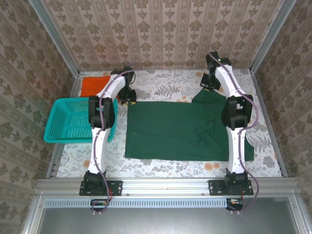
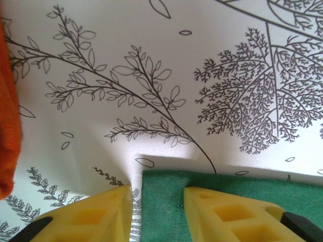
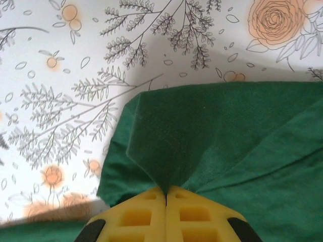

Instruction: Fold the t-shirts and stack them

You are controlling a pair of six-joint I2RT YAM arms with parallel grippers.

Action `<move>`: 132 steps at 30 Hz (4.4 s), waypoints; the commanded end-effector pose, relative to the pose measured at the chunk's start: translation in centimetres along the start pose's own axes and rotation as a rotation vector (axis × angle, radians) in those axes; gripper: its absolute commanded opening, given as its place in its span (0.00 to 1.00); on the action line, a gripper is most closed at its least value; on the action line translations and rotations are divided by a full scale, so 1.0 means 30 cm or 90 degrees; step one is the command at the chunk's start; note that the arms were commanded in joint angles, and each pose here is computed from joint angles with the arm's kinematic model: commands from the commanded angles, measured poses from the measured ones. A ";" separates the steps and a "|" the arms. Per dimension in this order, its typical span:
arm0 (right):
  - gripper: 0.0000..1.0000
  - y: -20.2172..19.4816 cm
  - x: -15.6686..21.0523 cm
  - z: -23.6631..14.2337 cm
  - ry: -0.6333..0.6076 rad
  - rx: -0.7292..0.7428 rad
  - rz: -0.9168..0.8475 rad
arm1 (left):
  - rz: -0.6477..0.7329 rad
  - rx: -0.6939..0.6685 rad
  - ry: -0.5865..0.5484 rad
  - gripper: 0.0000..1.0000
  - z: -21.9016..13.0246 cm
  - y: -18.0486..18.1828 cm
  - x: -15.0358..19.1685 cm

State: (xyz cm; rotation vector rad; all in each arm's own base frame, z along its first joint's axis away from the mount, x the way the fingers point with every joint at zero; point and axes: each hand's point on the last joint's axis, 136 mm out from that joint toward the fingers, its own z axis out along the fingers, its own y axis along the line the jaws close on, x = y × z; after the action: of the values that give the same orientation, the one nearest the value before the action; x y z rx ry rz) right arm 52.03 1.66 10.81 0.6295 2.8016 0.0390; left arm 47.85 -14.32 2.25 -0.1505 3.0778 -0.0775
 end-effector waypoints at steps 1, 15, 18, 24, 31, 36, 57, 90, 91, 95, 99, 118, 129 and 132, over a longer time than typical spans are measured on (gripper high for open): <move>0.00 -0.041 0.054 -0.127 0.028 -0.016 -0.037 | 0.009 0.027 0.011 0.42 -0.008 -0.050 0.023; 0.00 -0.167 0.142 -0.167 0.090 -0.044 -0.003 | 0.005 0.332 -0.081 0.51 -0.289 -0.392 0.048; 0.00 -0.174 0.128 -0.164 0.090 -0.058 0.021 | 0.023 0.450 -0.076 0.52 -0.343 -0.537 0.066; 0.00 -0.157 0.065 -0.106 0.089 -0.073 0.059 | 0.058 0.617 -0.002 0.52 -0.362 -0.816 0.167; 0.11 -0.122 -0.065 0.020 0.069 -0.070 0.097 | 0.058 0.563 0.009 0.52 -0.306 -0.825 0.266; 0.34 -0.100 -0.198 0.064 0.001 -0.083 0.163 | 0.021 0.455 -0.026 0.52 -0.269 -0.697 0.250; 0.60 -0.084 -0.061 -0.043 0.077 -0.096 0.089 | 0.039 0.480 0.015 0.47 -0.313 -0.873 0.230; 0.71 -0.289 0.305 -0.482 0.093 -0.058 0.034 | -0.035 0.111 -0.070 0.67 -0.254 -0.119 0.112; 0.71 -0.282 0.333 -0.470 0.083 -0.079 0.041 | -0.037 0.107 -0.066 0.67 -0.244 -0.112 0.105; 0.66 -0.232 0.360 -0.359 0.047 -0.153 0.095 | -0.049 0.072 -0.050 0.66 -0.184 -0.071 0.077; 0.57 -0.169 0.308 -0.221 0.020 -0.197 0.136 | -0.051 0.055 -0.045 0.64 -0.157 -0.057 0.049; 0.51 -0.060 0.092 -0.104 -0.065 -0.204 0.082 | -0.087 -0.005 -0.008 0.55 -0.041 -0.009 0.001; 0.51 0.000 0.068 -0.094 -0.059 -0.210 0.048 | -0.084 0.009 -0.011 0.52 -0.028 -0.031 -0.028; 0.51 0.011 0.070 -0.091 -0.058 -0.211 0.042 | -0.081 0.020 -0.033 0.53 -0.069 -0.043 -0.038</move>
State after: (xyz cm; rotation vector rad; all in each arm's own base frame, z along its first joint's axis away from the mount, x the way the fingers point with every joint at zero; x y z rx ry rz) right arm 49.57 2.65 13.08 0.6505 2.5767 0.4844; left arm 48.58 -15.51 2.74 -0.3277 3.0445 -0.1001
